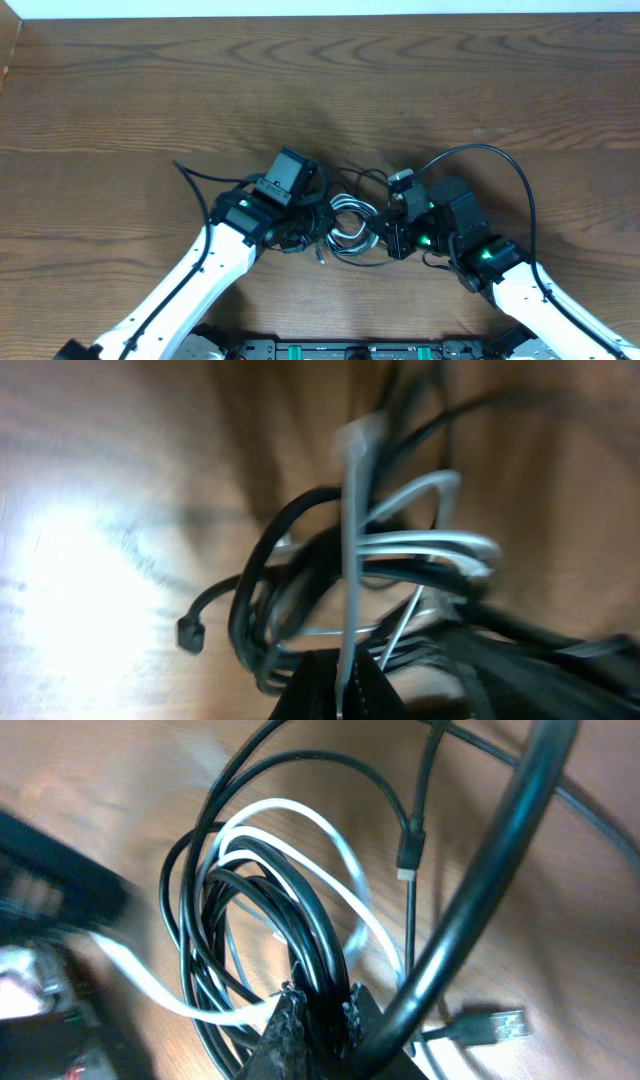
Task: Untangle cables
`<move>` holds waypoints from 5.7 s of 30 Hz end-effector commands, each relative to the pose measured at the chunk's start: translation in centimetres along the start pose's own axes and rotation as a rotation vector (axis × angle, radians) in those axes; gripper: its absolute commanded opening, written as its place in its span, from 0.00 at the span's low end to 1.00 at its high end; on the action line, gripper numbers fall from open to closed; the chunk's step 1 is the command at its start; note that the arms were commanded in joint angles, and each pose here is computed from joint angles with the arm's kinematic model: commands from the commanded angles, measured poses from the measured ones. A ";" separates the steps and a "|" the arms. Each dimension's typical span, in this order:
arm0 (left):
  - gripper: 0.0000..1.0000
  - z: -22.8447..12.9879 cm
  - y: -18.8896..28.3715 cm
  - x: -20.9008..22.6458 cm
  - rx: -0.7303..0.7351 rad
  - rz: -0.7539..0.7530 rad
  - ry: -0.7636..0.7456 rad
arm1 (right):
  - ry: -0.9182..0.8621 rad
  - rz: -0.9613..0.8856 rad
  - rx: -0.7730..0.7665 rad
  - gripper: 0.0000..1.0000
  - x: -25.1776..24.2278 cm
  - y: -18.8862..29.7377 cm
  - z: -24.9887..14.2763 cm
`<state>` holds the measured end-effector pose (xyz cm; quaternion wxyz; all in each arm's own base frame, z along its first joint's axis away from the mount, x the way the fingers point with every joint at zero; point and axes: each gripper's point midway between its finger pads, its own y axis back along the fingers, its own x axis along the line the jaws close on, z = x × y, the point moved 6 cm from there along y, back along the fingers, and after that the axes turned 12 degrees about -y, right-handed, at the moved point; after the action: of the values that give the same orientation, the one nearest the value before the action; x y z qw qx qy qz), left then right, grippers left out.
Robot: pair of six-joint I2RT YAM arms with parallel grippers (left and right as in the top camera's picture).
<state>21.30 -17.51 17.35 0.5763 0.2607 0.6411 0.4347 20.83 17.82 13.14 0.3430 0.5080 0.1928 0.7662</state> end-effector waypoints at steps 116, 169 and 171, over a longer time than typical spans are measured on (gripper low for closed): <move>0.08 1.1 -7.2 -10.2 -0.215 -0.239 -0.537 | -0.263 0.079 0.034 0.68 1.5 4.1 0.7; 0.08 4.7 -5.7 -8.9 -0.240 -0.283 -0.398 | -0.337 -0.077 0.082 0.99 -0.6 4.2 -1.1; 0.08 4.8 -5.7 -8.9 -0.237 -0.285 -0.373 | -0.337 -0.077 0.082 0.99 -0.6 4.2 -1.1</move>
<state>28.41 -26.20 16.22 0.7719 0.1921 0.4816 0.3679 18.40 14.36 14.33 0.3806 0.6432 0.1872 0.6375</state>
